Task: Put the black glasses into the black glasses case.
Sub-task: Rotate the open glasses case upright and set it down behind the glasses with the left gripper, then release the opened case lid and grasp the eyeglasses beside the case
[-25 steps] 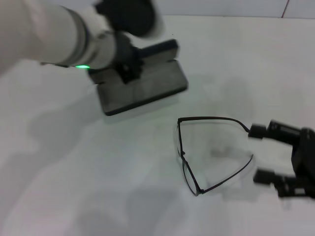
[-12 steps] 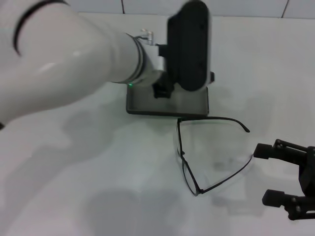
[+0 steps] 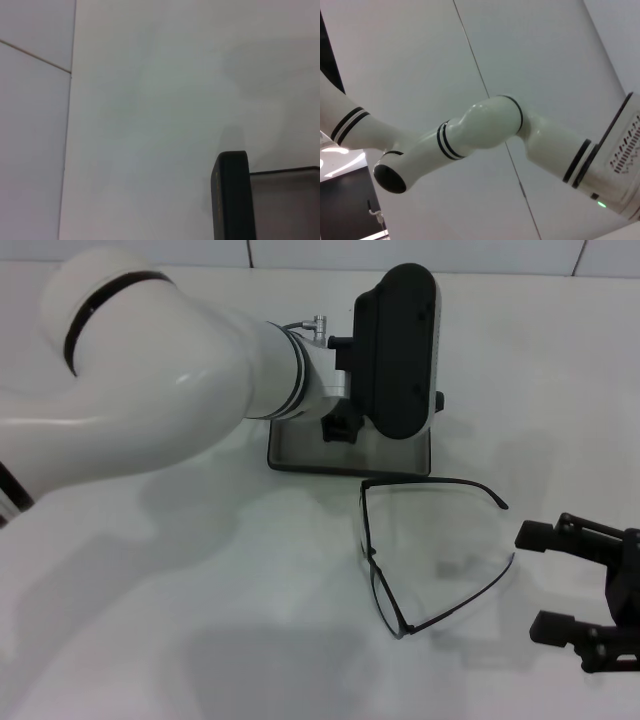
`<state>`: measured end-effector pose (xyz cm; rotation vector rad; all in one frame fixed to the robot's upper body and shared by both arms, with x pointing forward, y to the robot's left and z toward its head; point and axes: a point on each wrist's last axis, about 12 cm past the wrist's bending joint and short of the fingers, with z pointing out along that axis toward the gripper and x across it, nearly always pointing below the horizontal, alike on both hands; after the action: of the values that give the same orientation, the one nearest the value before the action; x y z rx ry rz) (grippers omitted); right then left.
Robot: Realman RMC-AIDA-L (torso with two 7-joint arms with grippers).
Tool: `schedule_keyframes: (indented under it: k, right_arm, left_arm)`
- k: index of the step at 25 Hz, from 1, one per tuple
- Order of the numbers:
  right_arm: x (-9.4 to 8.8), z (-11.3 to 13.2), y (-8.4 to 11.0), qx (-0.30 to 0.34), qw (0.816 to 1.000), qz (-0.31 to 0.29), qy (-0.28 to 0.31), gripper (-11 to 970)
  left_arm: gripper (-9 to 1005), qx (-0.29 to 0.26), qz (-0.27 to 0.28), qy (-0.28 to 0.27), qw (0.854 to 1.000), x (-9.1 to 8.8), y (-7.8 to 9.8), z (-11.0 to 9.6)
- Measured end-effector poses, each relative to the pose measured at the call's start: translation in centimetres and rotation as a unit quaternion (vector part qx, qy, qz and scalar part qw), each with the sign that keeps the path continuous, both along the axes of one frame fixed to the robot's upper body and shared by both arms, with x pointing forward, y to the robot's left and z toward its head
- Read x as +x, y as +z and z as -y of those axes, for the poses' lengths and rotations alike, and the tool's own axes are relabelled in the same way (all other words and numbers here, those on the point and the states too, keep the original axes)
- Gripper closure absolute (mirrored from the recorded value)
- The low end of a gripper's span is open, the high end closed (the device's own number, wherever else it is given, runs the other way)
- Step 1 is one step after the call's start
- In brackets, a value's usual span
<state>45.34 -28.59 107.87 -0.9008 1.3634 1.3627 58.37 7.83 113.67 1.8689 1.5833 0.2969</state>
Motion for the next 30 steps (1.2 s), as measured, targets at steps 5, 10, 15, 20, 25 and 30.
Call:
schedule_keyframes:
  k: [5, 10, 15, 20, 25, 30]
  right_arm:
    - [0.2, 0.1, 0.1, 0.004, 1.0, 0.003, -0.007, 90]
    - [0.1, 0.2, 0.1, 0.005, 1.0, 0.004, -0.012, 90]
    - [0.1, 0.2, 0.1, 0.005, 1.0, 0.003, -0.013, 90]
    - [0.3, 0.5, 0.0, 0.001, 1.0, -0.009, -0.025, 90]
    - [2.3, 0.9, 1.4, -0.014, 0.997, -0.072, -0.027, 92]
    - [4.6, -0.1, 4.1, -0.12, 0.987, -0.109, 0.009, 106]
  left_arm:
    - [756, -0.001, -0.001, 0.005, 1.0, 0.2, -0.4, -0.2]
    - [742, -0.009, -0.009, 0.021, 1.0, 0.4, -0.2, -0.2]
    - [727, -0.016, -0.006, 0.016, 1.0, -0.1, 0.8, 0.2]
    - [555, -0.051, 0.006, 0.01, 0.999, -1.5, 4.0, 0.4]
    - [562, -0.167, 0.016, 0.014, 0.986, -3.8, 7.9, -0.5]
    - [565, -0.316, -0.032, 0.032, 0.948, -4.4, 10.8, -2.7]
